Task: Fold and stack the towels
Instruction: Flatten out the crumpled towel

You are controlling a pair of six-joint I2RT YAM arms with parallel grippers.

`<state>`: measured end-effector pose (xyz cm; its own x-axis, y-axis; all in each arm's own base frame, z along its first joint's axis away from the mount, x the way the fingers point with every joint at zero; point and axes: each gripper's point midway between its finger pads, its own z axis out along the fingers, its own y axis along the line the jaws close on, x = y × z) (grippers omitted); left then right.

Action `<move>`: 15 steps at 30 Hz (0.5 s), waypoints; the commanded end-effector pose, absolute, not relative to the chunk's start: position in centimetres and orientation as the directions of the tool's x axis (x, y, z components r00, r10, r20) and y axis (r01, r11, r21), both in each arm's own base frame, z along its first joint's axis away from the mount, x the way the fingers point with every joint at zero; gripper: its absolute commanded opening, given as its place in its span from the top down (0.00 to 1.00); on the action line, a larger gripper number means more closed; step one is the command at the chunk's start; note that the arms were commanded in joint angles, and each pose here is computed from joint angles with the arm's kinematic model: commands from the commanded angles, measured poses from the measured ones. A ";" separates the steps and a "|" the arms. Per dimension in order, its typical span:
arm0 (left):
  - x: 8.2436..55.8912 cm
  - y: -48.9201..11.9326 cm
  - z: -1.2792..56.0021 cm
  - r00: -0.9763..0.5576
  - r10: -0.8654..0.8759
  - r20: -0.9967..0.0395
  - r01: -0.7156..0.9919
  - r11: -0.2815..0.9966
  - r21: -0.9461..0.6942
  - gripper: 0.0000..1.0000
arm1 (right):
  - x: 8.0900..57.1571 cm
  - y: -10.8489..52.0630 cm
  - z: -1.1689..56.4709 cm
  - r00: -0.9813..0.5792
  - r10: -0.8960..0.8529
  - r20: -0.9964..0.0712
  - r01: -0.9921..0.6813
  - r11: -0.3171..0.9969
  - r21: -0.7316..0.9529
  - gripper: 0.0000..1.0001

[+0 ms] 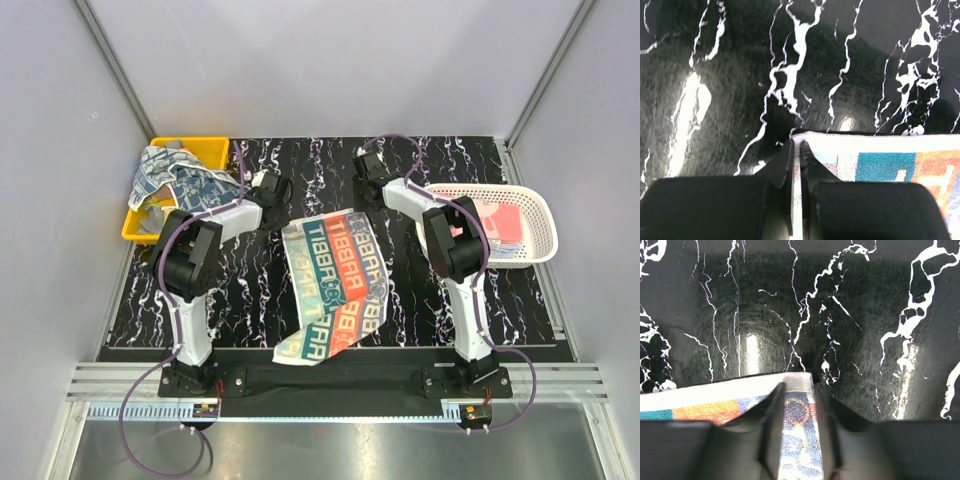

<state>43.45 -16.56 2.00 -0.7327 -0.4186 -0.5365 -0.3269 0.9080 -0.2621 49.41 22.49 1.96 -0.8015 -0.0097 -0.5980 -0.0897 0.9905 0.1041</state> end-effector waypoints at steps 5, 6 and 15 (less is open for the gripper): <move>45.6 -15.6 3.4 -0.739 -0.339 -0.582 -0.282 0.940 -0.190 1.00 | 47.9 22.2 0.6 -0.831 -0.012 -0.556 -0.060 0.996 0.068 0.93; 45.9 -15.5 4.0 -0.736 -0.323 -0.594 -0.266 0.946 -0.184 1.00 | 48.2 22.2 1.3 -0.823 -0.011 -0.567 -0.061 0.996 0.069 1.00; 48.9 -15.6 12.7 -0.643 -0.259 -0.720 -0.157 0.966 -0.207 1.00 | 49.8 21.5 8.4 -0.732 0.024 -0.681 -0.032 0.997 0.069 1.00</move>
<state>46.73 -16.30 5.96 -0.7410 -0.2853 -0.6079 -0.2074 0.9582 -0.1970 48.97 22.00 2.52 -0.8029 0.0033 -0.5961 -0.0533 0.9956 0.0773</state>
